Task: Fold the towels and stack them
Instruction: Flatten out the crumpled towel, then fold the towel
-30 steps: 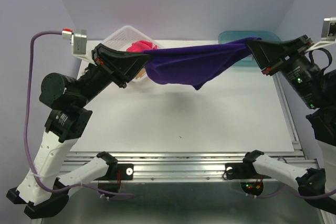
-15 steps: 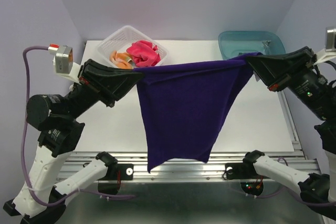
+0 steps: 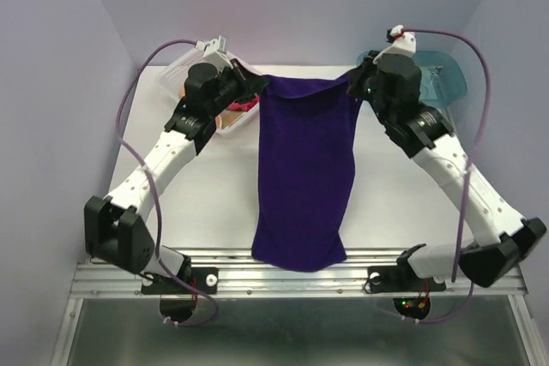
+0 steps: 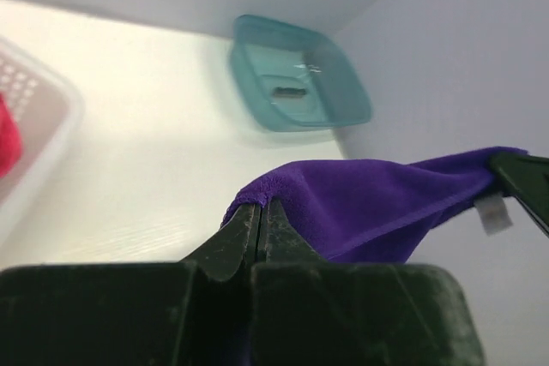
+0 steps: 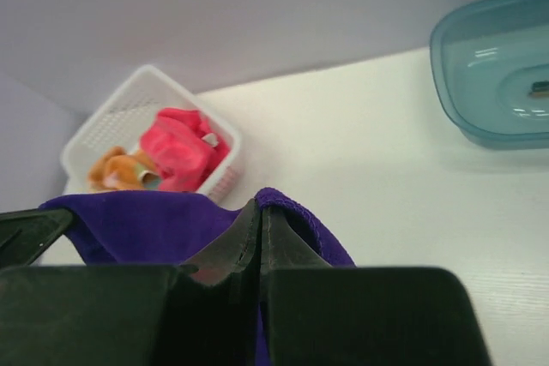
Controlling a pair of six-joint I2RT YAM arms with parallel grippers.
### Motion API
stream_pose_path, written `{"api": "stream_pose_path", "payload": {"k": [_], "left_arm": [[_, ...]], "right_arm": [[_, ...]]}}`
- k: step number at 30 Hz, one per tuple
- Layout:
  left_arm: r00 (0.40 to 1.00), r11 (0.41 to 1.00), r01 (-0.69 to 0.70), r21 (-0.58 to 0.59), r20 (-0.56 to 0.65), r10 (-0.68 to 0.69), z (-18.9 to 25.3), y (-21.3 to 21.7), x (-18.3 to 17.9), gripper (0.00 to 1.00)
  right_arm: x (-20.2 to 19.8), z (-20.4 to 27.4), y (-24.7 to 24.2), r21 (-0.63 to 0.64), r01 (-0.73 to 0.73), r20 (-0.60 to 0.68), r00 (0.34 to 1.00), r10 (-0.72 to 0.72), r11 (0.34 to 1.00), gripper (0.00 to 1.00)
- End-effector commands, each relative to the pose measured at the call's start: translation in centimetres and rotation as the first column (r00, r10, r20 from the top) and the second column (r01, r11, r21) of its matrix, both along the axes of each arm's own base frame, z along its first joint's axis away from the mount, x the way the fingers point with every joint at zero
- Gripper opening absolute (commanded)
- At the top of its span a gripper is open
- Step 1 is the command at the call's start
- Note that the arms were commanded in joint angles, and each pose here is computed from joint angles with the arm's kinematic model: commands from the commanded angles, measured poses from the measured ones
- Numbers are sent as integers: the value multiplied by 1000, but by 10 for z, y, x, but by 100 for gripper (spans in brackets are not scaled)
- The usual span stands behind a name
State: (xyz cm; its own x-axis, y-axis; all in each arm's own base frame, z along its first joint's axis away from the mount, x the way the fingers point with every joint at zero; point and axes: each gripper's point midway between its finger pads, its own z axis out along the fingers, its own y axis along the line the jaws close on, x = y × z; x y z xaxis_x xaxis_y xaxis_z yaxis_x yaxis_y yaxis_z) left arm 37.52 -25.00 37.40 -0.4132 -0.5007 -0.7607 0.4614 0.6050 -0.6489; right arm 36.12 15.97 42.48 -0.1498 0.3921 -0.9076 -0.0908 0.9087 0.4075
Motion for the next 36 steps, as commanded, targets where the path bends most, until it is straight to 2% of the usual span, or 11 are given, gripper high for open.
{"api": "stream_pose_path", "payload": {"k": [1,3,4,7,9,11,16,21,28,36], "left_arm": [[994,995,-97,-1,48,97,-3,21,54,0],[992,992,-123,17,24,122,-18,27,78,0],[993,993,-117,32,2,117,-32,26,98,0],[997,997,-69,47,-26,70,-53,14,128,0],[1000,999,-27,47,-6,27,-48,5,140,0],[999,998,9,68,-42,-6,-72,-4,153,0],[997,996,30,83,-70,-24,-91,-11,168,0],[996,995,21,101,-88,-12,-100,-7,163,0],[989,992,2,123,-145,16,-119,5,137,0],[983,990,-13,141,-180,39,-130,19,104,0]], "right_arm": [[51,-4,-31,-11,186,53,981,-185,982,1],[72,-12,-34,-9,179,34,983,-179,984,1],[96,-33,-44,-17,204,-4,979,-204,979,1],[127,-55,-58,-8,200,-33,979,-200,980,1],[148,-75,-63,-9,188,-48,981,-188,982,1],[162,-89,-64,-11,177,-60,982,-178,984,1],[177,-115,-68,-3,144,-106,984,-144,990,1],[171,-134,-62,-3,99,-157,983,-98,995,1],[134,-164,-48,67,27,-253,967,-9,997,1],[103,-171,-47,110,13,-289,957,20,994,1]]}}
